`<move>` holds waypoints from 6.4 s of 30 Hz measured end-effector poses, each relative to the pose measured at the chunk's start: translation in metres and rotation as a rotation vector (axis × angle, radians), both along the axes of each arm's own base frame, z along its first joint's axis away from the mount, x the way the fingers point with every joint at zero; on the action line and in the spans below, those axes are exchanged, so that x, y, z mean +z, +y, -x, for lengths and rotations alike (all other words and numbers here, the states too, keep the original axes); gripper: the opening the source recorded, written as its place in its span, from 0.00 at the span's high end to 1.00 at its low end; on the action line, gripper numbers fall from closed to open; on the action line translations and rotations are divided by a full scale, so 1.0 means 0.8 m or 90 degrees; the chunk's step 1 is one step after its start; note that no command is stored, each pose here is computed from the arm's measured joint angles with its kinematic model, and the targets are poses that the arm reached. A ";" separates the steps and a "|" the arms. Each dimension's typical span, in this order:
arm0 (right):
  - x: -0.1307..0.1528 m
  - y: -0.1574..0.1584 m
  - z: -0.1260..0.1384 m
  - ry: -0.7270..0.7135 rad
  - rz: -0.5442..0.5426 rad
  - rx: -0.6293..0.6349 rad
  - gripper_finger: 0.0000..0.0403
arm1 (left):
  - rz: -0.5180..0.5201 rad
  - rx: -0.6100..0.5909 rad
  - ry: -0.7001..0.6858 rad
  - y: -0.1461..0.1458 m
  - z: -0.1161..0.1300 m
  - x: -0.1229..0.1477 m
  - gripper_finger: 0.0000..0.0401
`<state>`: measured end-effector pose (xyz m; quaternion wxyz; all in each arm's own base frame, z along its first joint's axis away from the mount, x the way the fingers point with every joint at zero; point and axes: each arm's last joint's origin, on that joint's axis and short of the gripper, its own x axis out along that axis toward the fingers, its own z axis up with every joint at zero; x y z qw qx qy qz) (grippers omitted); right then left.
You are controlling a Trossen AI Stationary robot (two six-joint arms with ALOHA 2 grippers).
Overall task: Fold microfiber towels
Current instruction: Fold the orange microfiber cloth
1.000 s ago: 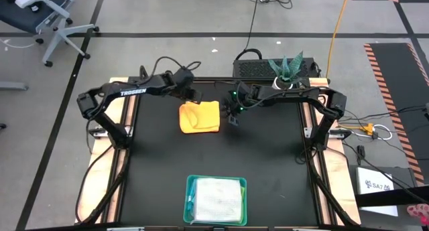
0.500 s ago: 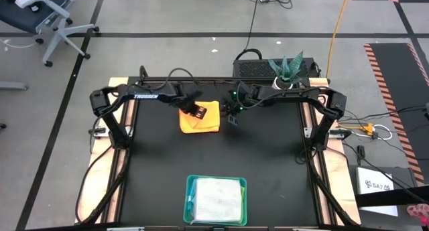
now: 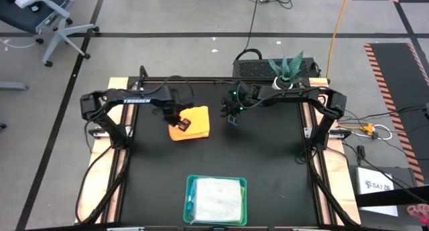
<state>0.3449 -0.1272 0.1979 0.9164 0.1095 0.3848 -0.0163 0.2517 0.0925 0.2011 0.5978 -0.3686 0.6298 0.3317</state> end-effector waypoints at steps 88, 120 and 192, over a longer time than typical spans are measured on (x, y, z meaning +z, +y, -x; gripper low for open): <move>-0.100 0.014 0.117 0.166 -0.087 -0.141 1.00 | -0.061 -0.064 -0.322 -0.011 -0.121 -0.079 0.95; -0.099 0.013 0.114 0.142 -0.092 -0.151 1.00 | -0.085 -0.081 -0.445 -0.008 -0.136 -0.056 0.99; -0.031 0.025 0.135 0.062 -0.189 -0.235 0.72 | -0.077 -0.090 -0.508 0.104 -0.104 -0.069 0.79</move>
